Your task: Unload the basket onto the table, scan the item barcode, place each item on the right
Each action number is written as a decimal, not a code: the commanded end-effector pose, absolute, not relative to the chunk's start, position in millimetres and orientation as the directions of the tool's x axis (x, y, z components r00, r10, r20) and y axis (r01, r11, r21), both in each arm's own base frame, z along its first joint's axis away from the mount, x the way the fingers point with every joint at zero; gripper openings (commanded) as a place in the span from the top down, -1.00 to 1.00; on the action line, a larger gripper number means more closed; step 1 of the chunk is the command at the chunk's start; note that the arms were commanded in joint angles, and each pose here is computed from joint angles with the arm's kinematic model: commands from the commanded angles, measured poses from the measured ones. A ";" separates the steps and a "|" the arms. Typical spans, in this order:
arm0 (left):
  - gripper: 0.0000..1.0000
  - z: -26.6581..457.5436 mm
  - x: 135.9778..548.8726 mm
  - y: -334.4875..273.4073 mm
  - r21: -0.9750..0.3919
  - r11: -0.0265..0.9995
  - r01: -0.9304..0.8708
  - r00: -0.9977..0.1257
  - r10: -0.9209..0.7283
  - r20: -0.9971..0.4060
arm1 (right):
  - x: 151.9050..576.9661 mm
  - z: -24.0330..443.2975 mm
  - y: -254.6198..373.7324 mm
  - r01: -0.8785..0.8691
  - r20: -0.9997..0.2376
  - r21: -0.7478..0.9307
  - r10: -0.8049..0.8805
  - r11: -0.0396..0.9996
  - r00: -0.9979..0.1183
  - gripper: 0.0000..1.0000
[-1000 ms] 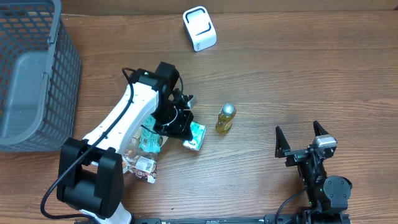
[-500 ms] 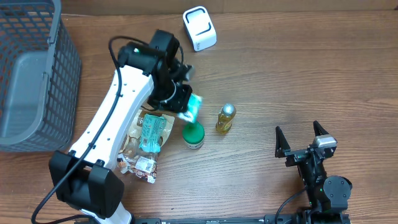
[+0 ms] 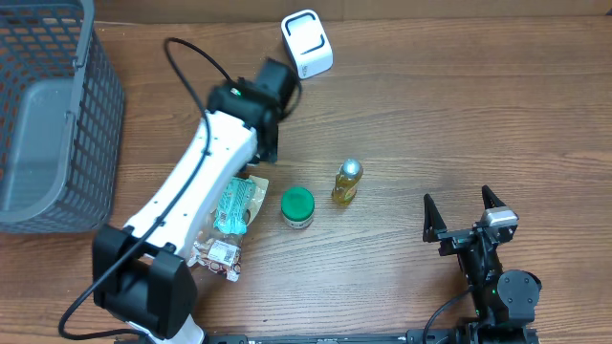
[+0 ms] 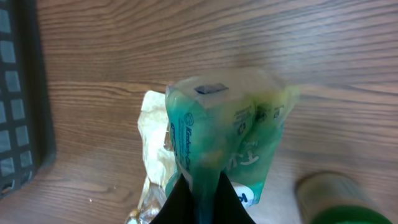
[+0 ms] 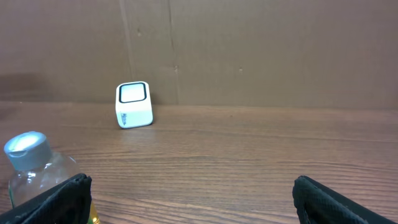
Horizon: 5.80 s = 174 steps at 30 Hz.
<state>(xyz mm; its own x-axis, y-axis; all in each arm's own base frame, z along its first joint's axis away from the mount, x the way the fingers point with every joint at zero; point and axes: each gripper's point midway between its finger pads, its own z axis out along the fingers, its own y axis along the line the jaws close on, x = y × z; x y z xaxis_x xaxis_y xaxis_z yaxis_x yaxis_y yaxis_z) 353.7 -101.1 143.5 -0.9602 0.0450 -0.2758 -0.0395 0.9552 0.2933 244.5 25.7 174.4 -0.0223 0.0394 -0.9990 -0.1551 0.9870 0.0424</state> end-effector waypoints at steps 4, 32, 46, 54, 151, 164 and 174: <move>0.92 111.9 352.7 -103.3 0.418 0.903 -0.095 -0.925 0.075 -0.372 | 244.7 172.9 23.8 -0.146 -0.999 0.037 0.035 0.989 -0.016 -1.00; 0.91 54.4 310.0 -160.5 0.404 0.887 0.222 -0.927 0.321 -0.195 | 244.7 172.9 23.8 -0.146 -0.999 0.037 0.035 0.989 -0.016 -1.00; 0.92 64.5 306.7 -197.2 0.254 0.917 0.308 -0.916 0.358 -0.180 | 244.7 172.9 23.8 -0.146 -0.999 0.037 0.035 0.989 -0.016 -1.00; 0.92 60.9 298.3 -206.2 0.189 0.924 0.334 -0.920 0.363 -0.150 | 244.7 172.9 23.8 -0.146 -0.999 0.037 0.035 0.989 -0.016 -1.00; 0.03 57.5 343.1 -129.4 -0.336 0.928 0.163 -0.984 0.178 0.014 | 244.7 172.9 23.8 -0.146 -0.999 0.037 0.035 0.989 -0.016 -1.00; 0.29 30.8 333.8 -151.0 -0.340 0.926 0.164 -0.985 0.175 0.002 | 244.7 172.9 23.8 -0.146 -0.999 0.037 0.035 0.989 -0.016 -1.00; 0.49 52.1 337.6 -192.1 -0.446 0.858 0.254 -0.966 0.250 -0.069 | 244.7 172.9 23.8 -0.146 -0.999 0.037 0.035 0.989 -0.016 -1.00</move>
<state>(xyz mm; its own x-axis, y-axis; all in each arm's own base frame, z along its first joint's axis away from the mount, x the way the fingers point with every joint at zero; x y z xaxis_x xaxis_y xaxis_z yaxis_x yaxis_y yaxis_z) 326.4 -180.9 30.8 -0.9693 0.2459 -0.0061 0.2273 0.8860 -0.4041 244.5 25.8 174.4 -0.0224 0.0398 -0.9990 -0.1555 0.9869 0.0428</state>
